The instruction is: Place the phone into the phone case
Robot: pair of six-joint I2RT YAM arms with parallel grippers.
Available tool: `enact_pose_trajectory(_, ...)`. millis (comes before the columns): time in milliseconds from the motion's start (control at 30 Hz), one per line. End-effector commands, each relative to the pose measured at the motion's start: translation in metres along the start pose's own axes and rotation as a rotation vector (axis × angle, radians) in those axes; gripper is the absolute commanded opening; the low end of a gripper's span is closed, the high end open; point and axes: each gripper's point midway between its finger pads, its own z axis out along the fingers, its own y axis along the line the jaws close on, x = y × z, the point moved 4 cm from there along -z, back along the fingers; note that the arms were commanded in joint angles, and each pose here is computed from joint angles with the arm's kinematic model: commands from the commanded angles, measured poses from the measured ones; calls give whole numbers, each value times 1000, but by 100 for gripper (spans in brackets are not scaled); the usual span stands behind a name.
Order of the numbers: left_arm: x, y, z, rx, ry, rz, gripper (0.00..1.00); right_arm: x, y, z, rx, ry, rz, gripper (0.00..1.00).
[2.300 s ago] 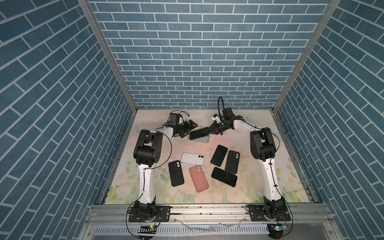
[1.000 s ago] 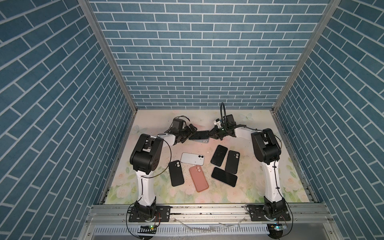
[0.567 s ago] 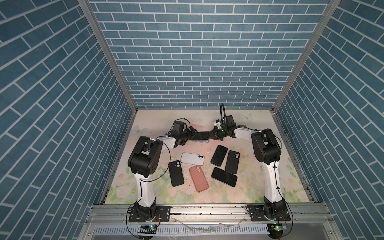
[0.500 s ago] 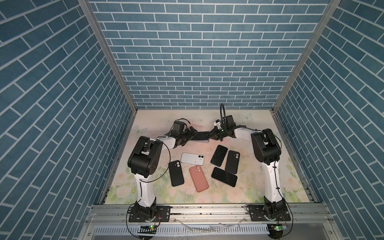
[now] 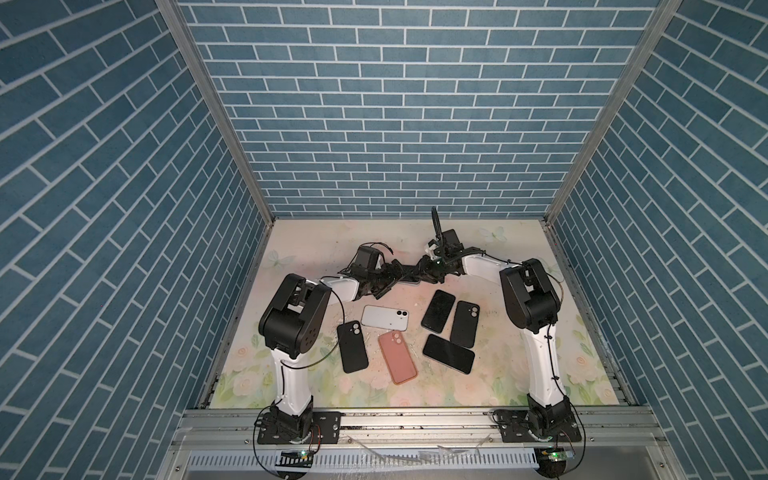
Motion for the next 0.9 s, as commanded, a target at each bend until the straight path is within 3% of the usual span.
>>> enact_pose_trajectory(0,10,20,-9,-96,10,-35,99,22,-46,-11,276,74,7,41)
enact_pose_trajectory(267,1,13,-29,-143,-49,17,99,8,-20,-37,286,75,-80,50)
enact_pose_trajectory(600,-17,-6,-48,-161,-98,104,100,-1,-21,-59,430,83,-167,57)
enact_pose_trajectory(867,-27,-9,-43,-212,-60,229,98,5,-25,-57,429,102,-166,50)
